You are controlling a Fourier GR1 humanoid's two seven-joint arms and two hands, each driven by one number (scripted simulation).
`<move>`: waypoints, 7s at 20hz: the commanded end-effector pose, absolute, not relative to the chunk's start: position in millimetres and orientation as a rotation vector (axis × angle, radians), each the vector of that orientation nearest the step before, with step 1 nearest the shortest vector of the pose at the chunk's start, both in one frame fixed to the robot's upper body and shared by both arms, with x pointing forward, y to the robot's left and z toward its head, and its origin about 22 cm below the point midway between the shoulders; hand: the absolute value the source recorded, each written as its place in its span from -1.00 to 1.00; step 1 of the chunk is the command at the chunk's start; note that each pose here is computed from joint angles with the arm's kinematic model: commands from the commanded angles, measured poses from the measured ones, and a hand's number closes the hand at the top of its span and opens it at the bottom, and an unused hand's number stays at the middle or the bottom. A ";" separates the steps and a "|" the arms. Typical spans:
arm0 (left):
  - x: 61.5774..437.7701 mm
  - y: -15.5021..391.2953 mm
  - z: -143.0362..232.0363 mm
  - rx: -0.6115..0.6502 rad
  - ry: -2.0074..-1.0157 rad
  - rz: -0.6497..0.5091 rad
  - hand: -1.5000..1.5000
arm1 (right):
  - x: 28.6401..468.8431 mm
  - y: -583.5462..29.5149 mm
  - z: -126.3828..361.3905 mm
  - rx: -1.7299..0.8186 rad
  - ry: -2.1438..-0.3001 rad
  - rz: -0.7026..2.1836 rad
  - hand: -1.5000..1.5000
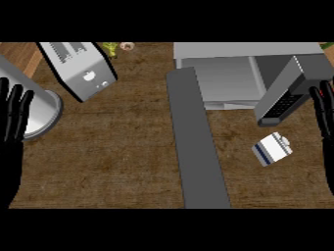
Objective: Pick up the milk, place it into the microwave and close the microwave
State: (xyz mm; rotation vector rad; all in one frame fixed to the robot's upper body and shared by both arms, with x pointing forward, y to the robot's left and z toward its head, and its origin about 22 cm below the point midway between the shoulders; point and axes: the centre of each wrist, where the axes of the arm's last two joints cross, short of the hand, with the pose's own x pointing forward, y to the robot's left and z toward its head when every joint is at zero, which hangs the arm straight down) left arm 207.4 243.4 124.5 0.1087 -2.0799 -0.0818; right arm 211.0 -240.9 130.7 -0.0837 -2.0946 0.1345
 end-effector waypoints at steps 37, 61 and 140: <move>111.1 258.5 53.8 0.097 -1.925 0.070 -1.00 | 207.1 -257.2 20.7 -0.219 -1.975 -0.044 -1.00; 91.4 242.8 39.2 0.062 -1.914 0.051 -1.00 | 215.7 -343.0 -62.7 -0.333 -1.842 -0.005 -1.00; 57.9 276.5 55.3 0.077 -1.907 0.108 -1.00 | 244.0 -235.1 -60.5 0.337 -1.806 0.017 1.00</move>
